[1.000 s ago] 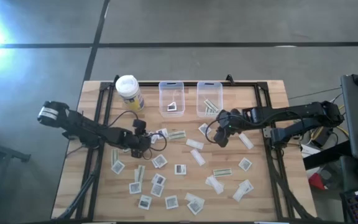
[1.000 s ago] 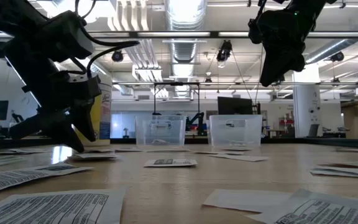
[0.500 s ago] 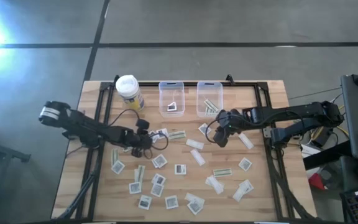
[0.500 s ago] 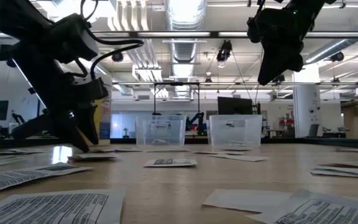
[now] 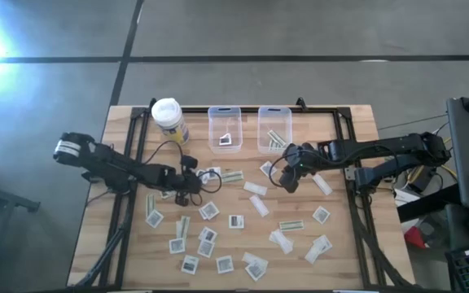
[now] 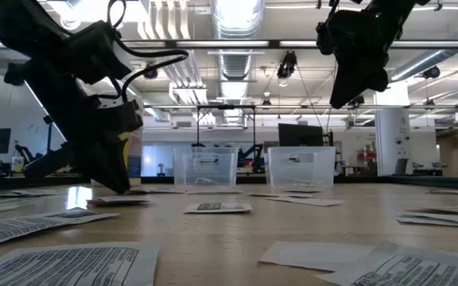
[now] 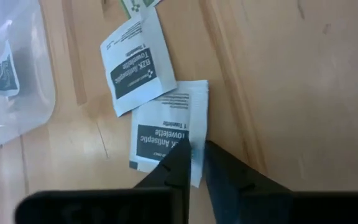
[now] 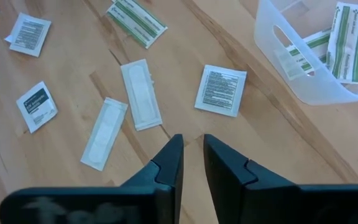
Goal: Pick & Place First Aid Supplies
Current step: Put the towelette pack into the left transparent bin
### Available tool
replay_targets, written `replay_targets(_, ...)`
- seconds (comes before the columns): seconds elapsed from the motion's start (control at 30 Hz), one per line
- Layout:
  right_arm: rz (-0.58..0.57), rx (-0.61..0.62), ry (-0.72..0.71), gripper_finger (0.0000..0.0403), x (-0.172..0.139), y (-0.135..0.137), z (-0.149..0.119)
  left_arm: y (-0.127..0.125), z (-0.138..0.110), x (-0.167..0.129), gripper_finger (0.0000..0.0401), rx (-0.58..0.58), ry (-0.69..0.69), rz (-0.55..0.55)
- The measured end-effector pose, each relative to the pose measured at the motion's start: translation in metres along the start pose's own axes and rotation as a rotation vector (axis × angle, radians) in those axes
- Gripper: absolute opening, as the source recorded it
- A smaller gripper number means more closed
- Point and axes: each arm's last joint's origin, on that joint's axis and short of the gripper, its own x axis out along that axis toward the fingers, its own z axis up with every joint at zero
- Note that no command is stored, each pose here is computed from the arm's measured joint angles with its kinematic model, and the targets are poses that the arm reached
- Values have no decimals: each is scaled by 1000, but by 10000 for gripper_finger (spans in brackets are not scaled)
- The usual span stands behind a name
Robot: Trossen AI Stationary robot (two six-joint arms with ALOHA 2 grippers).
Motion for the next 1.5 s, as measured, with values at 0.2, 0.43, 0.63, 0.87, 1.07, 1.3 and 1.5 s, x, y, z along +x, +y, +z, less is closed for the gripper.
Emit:
replay_targets(0.2, 5, 0, 3, 54, 0, 0, 0, 0, 0, 0, 2, -25, -1, -4)
replay_targets(0.43, 26, -5, 18, 52, 0, 2, -1, 3, 3, -5, 0, -120, -26, 11)
replay_targets(0.63, 34, -19, 21, 52, -1, 5, -4, 11, 6, -23, 0, -197, -81, 22)
replay_targets(0.87, 48, -44, 28, 52, -2, 10, -8, 22, 5, -50, 0, -233, -43, -1)
replay_targets(1.07, 54, -56, 31, 52, -3, 13, -10, 35, 17, -74, 0, -238, -63, -35)
replay_targets(1.3, 58, -62, 32, 52, -3, 14, -11, 52, 33, -100, 0, -213, -117, 9)
replay_targets(1.5, 61, -70, 35, 52, -3, 16, -12, 75, 47, -119, 0, -204, -165, 148)
